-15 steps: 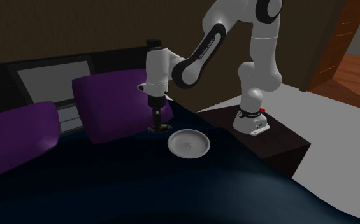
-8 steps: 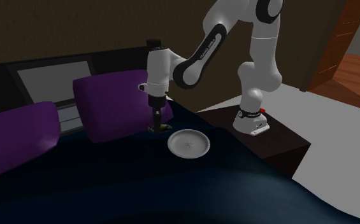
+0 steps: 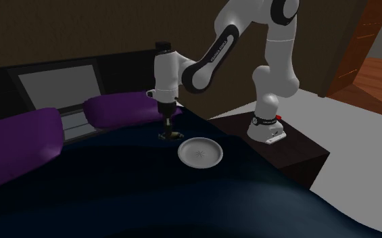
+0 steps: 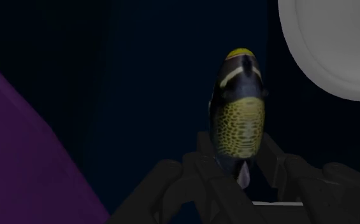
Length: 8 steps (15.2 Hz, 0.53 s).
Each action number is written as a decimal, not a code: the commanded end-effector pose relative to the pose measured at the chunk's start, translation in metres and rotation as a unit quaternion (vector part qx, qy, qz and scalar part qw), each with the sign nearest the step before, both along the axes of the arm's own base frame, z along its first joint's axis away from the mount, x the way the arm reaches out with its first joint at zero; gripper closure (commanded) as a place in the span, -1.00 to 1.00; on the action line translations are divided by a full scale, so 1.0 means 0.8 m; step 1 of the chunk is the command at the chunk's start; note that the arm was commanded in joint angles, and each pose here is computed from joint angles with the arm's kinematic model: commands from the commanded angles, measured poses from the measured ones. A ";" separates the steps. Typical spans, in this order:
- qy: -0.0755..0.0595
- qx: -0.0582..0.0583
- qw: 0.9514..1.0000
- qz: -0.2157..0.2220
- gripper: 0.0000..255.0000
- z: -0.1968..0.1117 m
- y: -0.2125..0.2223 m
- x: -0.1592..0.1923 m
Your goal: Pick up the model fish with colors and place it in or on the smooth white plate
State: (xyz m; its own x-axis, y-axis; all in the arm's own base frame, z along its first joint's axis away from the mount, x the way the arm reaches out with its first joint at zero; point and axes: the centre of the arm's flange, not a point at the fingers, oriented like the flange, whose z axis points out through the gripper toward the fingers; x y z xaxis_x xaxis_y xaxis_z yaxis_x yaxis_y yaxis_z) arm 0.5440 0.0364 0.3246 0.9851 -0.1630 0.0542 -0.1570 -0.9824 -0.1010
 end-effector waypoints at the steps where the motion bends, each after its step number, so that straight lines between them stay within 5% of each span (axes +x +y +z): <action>1: 0.003 0.000 1.000 0.000 1.00 0.011 0.000 -0.001; 8: 0.003 0.000 1.000 0.000 1.00 0.057 0.000 -0.001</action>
